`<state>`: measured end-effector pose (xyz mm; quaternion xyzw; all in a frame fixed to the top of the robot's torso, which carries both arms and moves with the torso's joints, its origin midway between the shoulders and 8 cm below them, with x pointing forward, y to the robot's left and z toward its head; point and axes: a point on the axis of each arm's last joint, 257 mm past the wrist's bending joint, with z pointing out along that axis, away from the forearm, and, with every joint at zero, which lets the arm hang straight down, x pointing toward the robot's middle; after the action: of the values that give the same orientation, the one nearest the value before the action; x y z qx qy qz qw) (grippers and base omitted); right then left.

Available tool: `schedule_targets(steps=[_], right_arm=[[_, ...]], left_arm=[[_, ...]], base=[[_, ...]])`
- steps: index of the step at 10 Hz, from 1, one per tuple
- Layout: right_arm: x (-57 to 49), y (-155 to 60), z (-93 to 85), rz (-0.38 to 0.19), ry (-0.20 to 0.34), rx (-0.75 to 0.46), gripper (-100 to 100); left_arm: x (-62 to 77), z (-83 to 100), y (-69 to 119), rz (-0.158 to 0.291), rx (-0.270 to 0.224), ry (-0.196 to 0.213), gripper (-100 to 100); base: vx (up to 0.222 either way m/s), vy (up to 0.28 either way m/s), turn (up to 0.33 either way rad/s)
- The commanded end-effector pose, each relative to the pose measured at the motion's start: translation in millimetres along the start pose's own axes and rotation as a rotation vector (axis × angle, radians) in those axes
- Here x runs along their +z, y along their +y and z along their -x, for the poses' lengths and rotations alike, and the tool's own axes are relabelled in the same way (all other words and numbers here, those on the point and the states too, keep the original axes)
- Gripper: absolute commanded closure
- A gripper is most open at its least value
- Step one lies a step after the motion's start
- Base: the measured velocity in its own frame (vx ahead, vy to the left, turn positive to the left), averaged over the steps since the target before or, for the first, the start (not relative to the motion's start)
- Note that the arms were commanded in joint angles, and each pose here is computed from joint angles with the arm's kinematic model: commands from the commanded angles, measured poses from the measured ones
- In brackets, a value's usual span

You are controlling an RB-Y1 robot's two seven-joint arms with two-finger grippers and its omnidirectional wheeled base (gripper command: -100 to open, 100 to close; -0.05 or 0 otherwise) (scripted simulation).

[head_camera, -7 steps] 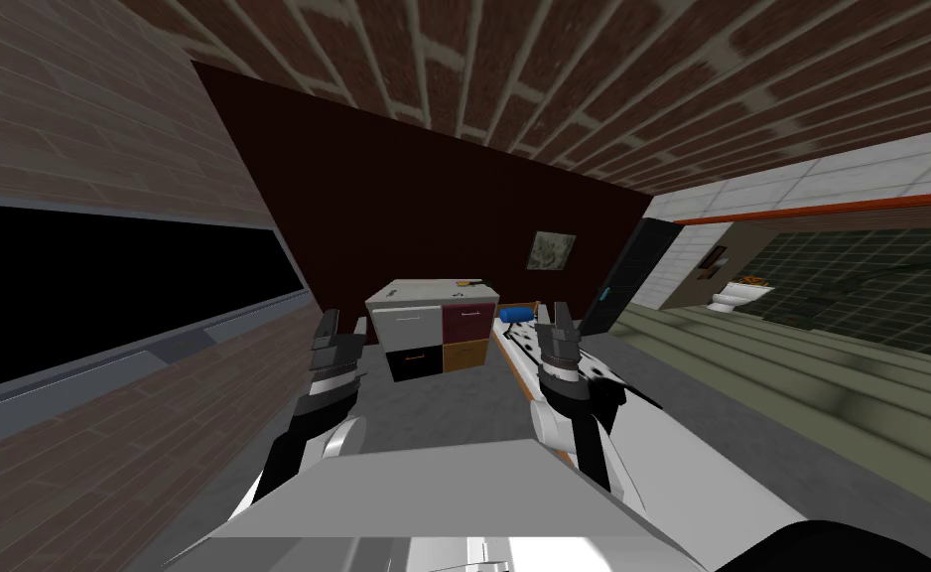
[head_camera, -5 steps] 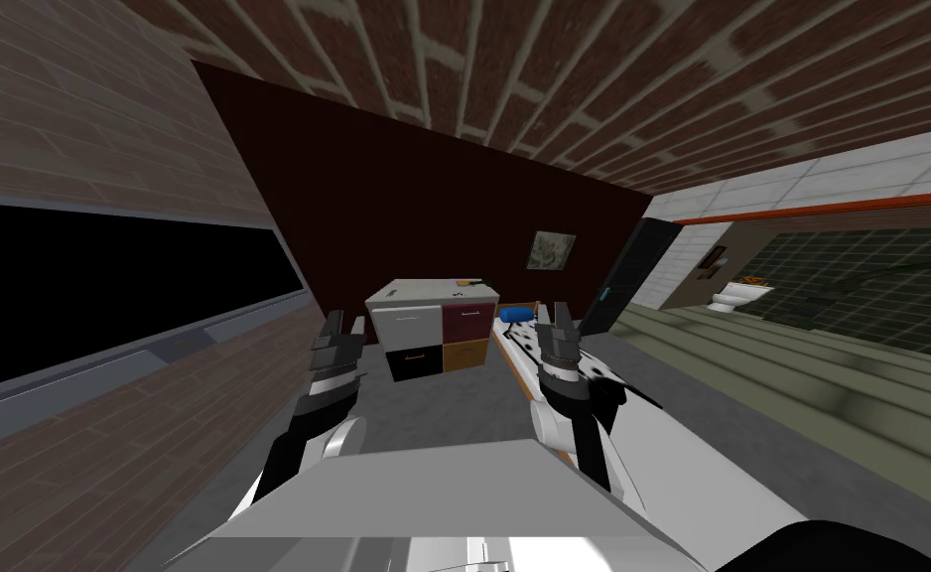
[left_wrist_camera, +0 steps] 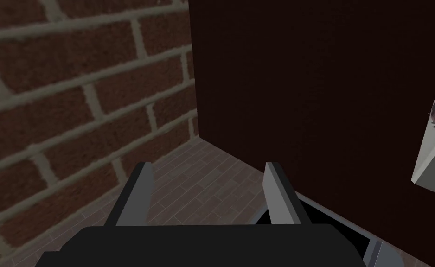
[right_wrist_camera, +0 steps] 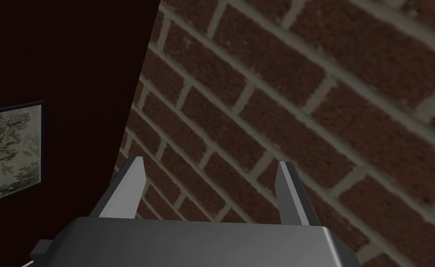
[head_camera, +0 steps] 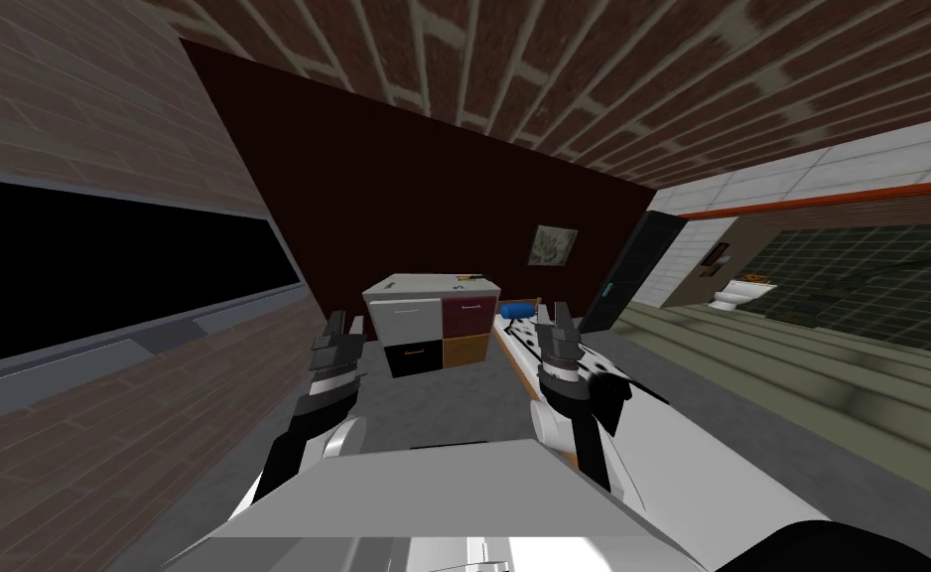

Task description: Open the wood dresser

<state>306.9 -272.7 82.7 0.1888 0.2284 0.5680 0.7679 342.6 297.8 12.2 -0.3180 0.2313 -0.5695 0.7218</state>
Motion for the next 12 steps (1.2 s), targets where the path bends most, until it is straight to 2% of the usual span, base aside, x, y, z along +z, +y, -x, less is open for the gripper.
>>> schedule_targets(steps=[1, 2, 3, 4, 8, 11, 12], right_arm=[[0.0, 0, 0.0, 0.0, 0.0, 0.0, 0], [0.0, 0, 0.0, 0.0, 0.0, 0.0, 0], [0.0, 0, 0.0, 0.0, 0.0, 0.0, 0], [-0.1, 0, 0.0, 0.0, 0.0, 0.0, 0], [-0.1, 0, 0.0, -0.001, 0.0, 0.0, 0], [-0.1, 0, 0.0, -0.001, 0.0, 0.0, 0], [-0.1, 0, 0.0, -0.001, 0.0, 0.0, 0]], left_arm=[[0.0, 0.0, 0.0, 0.0, 0.0, 0.0, 0], [0.0, 0.0, 0.0, 0.0, 0.0, 0.0, 0], [-0.3, -5.0, 4.8, 0.008, 0.018, 0.048, -100], [-0.3, -5.5, 4.7, 0.008, 0.019, 0.053, -100], [-3.8, -16.0, 29.4, 0.056, 0.068, 0.169, -100], [-7.7, -17.9, 52.9, 0.104, 0.092, 0.21, -100], [-10.3, -17.5, 68.1, 0.137, 0.1, 0.22, -100]], base=[[0.0, 0.0, 0.0], [0.0, 0.0, 0.0], [0.024, -0.015, -0.002], [0.025, -0.023, 0.0], [0.061, -0.06, -0.002], [0.089, -0.087, -0.003], [0.097, -0.132, -0.009]])
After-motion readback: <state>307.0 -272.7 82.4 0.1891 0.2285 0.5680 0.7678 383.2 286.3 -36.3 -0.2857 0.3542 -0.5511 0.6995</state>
